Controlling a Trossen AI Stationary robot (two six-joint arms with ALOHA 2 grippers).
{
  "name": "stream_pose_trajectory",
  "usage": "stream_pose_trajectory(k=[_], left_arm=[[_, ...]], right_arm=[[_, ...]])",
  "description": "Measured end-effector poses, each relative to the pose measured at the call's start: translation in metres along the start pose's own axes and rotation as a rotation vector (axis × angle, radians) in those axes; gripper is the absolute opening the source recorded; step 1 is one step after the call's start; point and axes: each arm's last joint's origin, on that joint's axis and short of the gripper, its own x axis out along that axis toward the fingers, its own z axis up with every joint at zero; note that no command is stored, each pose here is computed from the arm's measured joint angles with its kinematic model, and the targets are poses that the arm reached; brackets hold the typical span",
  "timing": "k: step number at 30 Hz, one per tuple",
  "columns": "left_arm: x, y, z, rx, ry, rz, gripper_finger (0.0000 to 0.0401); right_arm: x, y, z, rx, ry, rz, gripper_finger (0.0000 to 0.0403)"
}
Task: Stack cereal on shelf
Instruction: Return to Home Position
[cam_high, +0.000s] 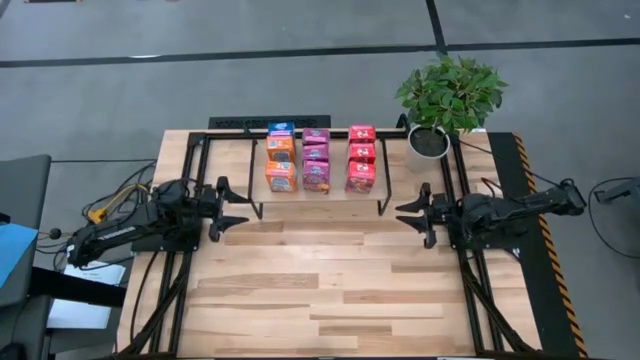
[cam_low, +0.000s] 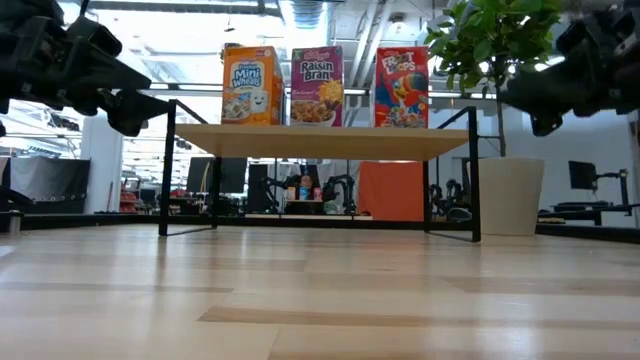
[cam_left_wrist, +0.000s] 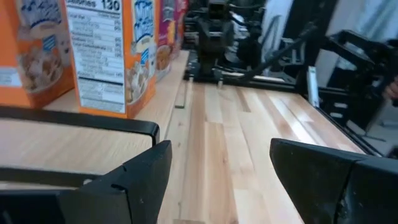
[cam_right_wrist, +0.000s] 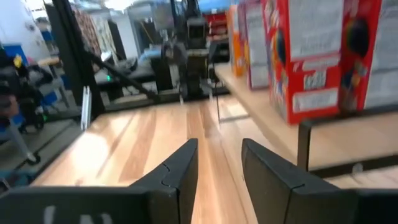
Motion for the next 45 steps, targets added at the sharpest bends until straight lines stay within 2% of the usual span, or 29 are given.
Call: stream_pose_trajectory(k=[9,32,45], left_arm=[[0.000,0.001,-0.001,-0.042,0.004,0.023,0.0268],[0.000,0.001,-0.001,-0.046,0.008,0.024,0.0268],[0.000,0.001,-0.001,-0.046,0.009,0.023,0.0268]], right_arm=[[-0.001,-0.002,-0.013,-0.032,0.130,-0.016,0.0142],[-0.001,-0.002,-0.014,-0.035,0.142,-0.018,0.0160],[-0.001,-0.002,-0.014,-0.035,0.143,-0.019,0.0146]])
